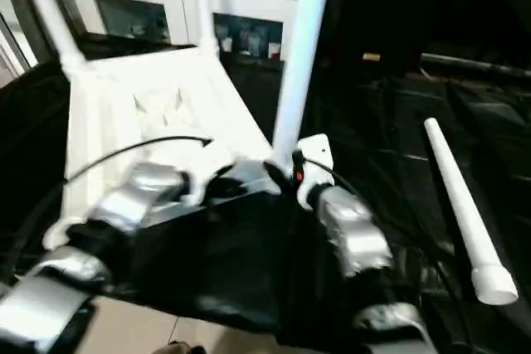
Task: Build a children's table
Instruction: Rotate leg to tighten
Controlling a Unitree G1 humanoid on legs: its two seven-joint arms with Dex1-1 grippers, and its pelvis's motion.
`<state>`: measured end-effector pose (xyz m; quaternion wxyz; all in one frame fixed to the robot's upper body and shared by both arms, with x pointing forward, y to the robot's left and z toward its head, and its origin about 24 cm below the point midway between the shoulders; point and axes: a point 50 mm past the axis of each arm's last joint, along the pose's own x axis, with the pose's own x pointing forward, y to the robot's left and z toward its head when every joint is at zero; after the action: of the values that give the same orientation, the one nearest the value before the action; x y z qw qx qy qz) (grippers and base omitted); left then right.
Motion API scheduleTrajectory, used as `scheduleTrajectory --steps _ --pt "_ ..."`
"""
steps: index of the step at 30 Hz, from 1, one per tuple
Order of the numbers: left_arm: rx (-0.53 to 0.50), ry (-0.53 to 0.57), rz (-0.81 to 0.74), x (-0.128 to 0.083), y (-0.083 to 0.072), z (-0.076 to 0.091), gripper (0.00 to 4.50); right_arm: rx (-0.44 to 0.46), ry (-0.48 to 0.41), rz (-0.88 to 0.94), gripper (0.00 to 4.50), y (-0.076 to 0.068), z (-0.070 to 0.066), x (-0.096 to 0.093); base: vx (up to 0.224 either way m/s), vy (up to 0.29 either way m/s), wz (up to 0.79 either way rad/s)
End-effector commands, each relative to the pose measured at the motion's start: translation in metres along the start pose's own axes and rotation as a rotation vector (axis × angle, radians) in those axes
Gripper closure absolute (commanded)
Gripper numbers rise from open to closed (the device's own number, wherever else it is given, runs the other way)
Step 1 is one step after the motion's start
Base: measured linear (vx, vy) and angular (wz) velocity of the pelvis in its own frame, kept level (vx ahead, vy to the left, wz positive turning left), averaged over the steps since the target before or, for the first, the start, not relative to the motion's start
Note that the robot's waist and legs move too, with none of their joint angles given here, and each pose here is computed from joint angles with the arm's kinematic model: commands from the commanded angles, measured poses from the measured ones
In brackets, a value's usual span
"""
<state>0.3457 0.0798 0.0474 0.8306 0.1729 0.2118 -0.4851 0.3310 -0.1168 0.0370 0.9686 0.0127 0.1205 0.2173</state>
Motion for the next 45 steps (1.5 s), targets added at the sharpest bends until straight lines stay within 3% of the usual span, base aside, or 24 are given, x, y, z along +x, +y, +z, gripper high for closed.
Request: scheduleTrajectory --steps 1,5,6,8,13,17,19,22,31,38,45 --pt "-0.003 -0.020 0.069 0.010 -0.002 0.014 4.50 0.023 0.132 0.001 1.82 0.023 -0.032 0.005 0.000 0.000 0.00" --pt "0.017 -0.019 0.059 0.012 -0.004 0.013 4.50 0.040 0.088 0.016 1.82 0.026 -0.028 0.007 0.000 0.000 0.00" --pt "0.019 -0.021 0.054 0.012 -0.004 0.012 4.50 0.056 0.060 0.039 1.26 0.024 -0.024 0.006 0.000 0.000 0.00" --pt "0.041 -0.029 0.041 0.010 -0.003 0.011 4.50 0.080 0.038 0.095 1.12 0.024 -0.020 0.004 0.000 0.000 0.00" --pt "0.053 -0.032 0.020 0.000 0.002 0.003 4.50 -0.002 0.002 0.158 0.65 0.009 -0.007 -0.002 0.000 0.000 0.00" --pt "0.073 -0.044 -0.041 -0.010 0.004 -0.003 4.50 -0.113 0.021 0.299 0.65 0.000 -0.002 -0.014 0.000 0.000 0.00" --pt "0.137 -0.065 -0.184 -0.021 -0.003 -0.008 4.50 -0.140 0.037 0.398 0.65 -0.007 0.001 -0.025 0.000 0.000 0.00" --pt "0.161 -0.053 -0.280 -0.030 -0.007 -0.013 4.50 -0.149 0.034 0.458 0.65 -0.011 0.005 -0.031 0.000 0.000 0.00" --pt "0.143 -0.078 -0.350 -0.039 -0.009 -0.015 4.50 -0.167 0.066 0.583 0.65 -0.009 0.004 -0.039 0.000 0.000 0.00" --pt "0.142 -0.071 -0.353 -0.043 -0.008 -0.017 4.50 -0.167 0.083 0.599 1.43 -0.009 0.000 -0.040 0.000 0.000 0.00" --pt "0.136 -0.067 -0.350 -0.043 -0.007 -0.018 4.50 -0.160 0.085 0.597 1.76 -0.009 0.000 -0.039 0.000 0.000 0.00"
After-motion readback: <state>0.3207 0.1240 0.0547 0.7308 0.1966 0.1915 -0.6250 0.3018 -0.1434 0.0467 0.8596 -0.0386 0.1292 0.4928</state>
